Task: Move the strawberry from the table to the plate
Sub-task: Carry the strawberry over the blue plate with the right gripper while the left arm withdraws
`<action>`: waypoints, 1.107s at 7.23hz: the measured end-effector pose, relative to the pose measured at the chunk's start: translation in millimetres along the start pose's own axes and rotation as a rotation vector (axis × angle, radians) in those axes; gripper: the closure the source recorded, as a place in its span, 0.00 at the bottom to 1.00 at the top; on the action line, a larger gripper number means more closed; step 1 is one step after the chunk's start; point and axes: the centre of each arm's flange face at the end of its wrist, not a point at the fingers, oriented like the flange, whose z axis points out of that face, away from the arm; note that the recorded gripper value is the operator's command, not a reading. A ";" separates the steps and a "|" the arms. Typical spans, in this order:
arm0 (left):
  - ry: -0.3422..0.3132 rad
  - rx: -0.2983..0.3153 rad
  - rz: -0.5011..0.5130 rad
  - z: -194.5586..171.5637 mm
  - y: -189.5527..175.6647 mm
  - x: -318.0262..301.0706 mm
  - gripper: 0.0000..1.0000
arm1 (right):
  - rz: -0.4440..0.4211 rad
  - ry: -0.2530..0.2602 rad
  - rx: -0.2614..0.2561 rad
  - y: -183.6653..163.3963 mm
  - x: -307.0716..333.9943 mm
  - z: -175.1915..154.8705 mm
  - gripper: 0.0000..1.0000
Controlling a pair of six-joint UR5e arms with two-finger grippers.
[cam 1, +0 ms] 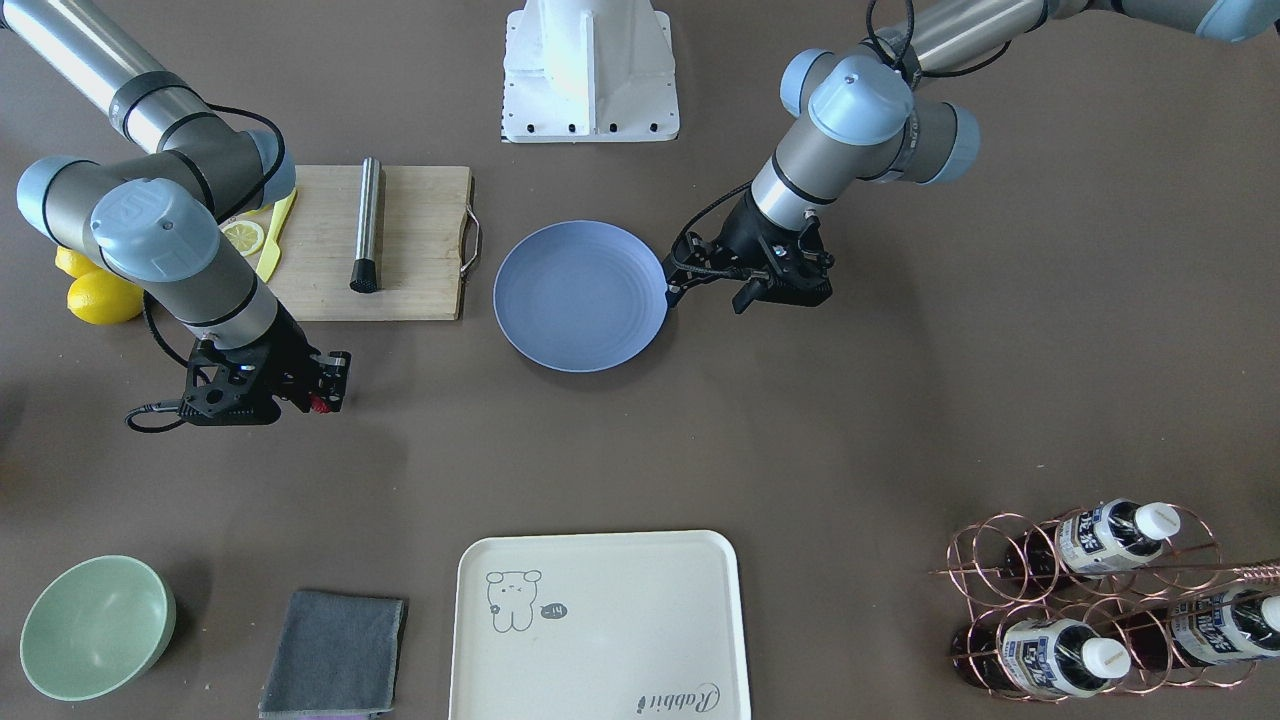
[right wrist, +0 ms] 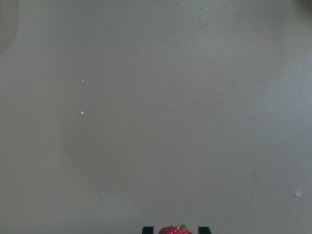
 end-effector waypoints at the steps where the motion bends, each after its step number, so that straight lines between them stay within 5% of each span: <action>1: -0.014 0.027 0.047 -14.5 -14.2 -20.0 0.02 | -0.006 -0.021 0.009 -0.4 -12.1 -9.8 1.00; 5: -0.115 0.142 0.292 -106.1 -53.9 -133.2 0.02 | -0.033 -0.102 0.006 31.1 -102.8 -20.2 1.00; 8: -0.184 0.175 0.345 -194.0 -90.7 -232.3 0.02 | -0.047 -0.108 0.007 75.5 -192.5 -15.5 1.00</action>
